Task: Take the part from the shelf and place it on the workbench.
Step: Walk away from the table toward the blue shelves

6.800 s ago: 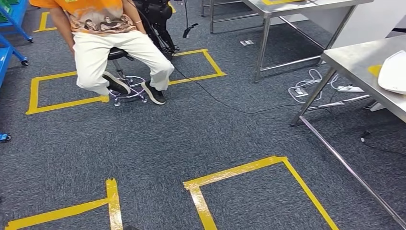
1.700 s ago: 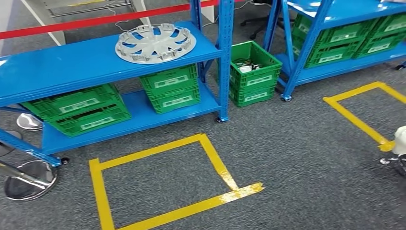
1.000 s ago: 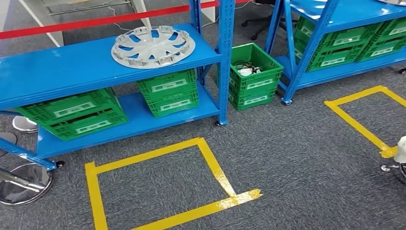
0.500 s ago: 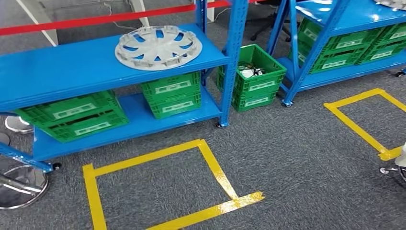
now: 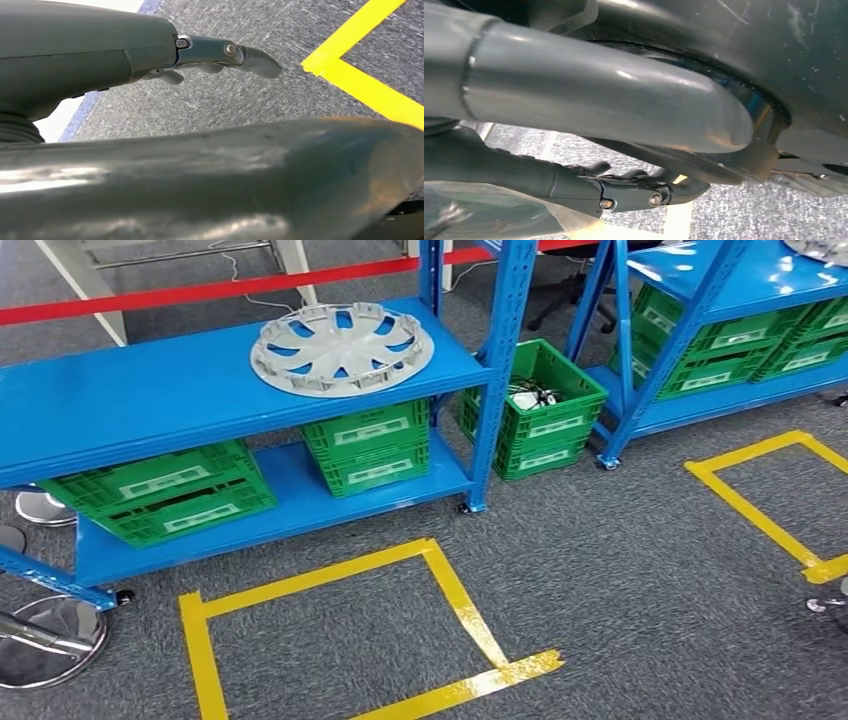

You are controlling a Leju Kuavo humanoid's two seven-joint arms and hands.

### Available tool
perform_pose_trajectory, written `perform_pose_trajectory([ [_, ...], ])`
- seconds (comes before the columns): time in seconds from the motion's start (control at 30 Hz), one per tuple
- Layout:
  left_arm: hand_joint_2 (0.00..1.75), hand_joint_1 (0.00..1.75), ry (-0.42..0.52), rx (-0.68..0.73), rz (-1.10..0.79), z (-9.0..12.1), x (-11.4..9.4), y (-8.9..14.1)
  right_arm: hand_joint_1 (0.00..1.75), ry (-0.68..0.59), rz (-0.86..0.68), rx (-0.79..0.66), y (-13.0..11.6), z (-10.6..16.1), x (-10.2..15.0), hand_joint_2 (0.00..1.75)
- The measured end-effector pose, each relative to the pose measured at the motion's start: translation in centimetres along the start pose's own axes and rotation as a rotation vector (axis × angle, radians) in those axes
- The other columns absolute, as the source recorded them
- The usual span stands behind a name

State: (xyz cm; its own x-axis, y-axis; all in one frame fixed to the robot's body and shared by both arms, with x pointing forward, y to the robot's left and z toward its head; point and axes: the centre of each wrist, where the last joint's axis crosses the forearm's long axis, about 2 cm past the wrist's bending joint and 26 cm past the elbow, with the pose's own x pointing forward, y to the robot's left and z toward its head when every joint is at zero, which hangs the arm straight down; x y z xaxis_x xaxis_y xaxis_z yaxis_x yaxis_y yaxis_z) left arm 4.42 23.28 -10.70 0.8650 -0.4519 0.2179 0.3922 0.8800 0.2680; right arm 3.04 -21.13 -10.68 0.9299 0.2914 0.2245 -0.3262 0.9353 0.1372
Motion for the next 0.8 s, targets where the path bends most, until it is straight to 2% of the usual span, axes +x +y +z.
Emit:
perform_pose_trajectory([
  [0.8,0.0,0.0,0.003,-0.003,-0.008,0.04,-0.28,-0.07,0.0,0.007,-0.001,0.001,-0.28,-0.01,0.2,0.0],
])
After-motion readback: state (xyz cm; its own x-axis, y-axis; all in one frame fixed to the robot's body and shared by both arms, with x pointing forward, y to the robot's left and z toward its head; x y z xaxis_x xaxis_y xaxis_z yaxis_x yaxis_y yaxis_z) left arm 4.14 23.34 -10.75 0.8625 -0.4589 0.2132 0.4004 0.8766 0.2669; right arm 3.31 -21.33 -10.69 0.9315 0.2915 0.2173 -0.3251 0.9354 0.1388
